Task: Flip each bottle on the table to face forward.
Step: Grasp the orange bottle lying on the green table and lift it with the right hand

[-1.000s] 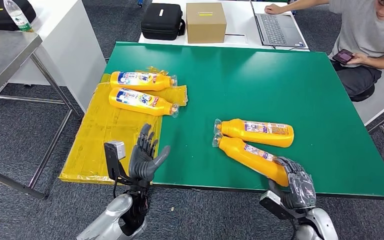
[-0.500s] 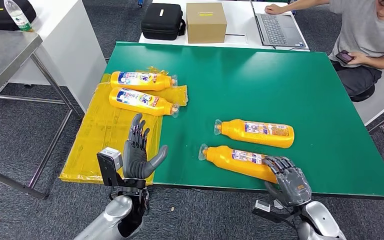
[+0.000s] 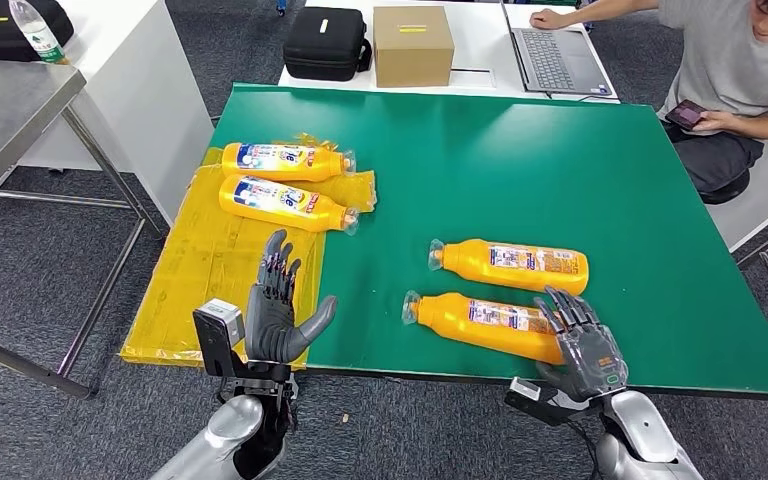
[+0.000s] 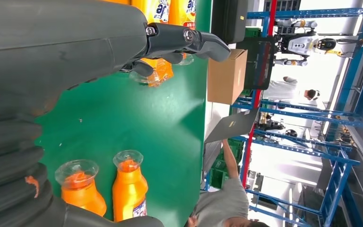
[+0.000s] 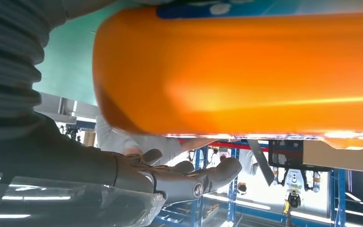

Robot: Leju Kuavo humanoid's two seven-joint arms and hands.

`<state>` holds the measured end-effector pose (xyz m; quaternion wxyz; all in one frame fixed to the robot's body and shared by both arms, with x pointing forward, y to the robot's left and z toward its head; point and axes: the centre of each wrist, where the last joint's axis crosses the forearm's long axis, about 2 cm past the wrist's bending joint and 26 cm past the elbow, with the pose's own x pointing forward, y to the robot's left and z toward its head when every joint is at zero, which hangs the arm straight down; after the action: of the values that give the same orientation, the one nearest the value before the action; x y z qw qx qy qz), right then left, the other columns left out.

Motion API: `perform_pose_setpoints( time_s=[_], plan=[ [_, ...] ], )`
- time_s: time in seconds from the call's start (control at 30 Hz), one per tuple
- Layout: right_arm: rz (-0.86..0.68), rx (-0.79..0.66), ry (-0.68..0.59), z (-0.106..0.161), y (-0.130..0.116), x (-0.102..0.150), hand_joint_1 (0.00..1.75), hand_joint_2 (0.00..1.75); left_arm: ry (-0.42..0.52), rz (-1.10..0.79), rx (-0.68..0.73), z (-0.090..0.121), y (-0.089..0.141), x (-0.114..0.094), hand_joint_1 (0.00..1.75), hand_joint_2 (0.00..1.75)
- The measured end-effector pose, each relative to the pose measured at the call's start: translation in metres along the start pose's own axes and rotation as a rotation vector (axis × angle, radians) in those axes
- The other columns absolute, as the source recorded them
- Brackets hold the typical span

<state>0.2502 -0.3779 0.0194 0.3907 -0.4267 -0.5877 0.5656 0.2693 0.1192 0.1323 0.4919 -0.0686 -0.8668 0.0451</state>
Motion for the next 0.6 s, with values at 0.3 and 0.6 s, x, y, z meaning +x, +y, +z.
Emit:
perform_pose_setpoints(
  time_s=[0.3, 0.6],
  plan=[
    [0.043, 0.009, -0.002, -0.002, -0.002, 0.002, 0.00, 1.75, 0.000, -0.004, -0.014, 0.000, 0.000, 0.001, 0.00, 1.75],
    [0.037, 0.030, -0.023, -0.004, -0.009, 0.013, 0.00, 1.75, -0.005, -0.012, -0.027, 0.001, 0.000, 0.002, 0.00, 1.75]
  ],
)
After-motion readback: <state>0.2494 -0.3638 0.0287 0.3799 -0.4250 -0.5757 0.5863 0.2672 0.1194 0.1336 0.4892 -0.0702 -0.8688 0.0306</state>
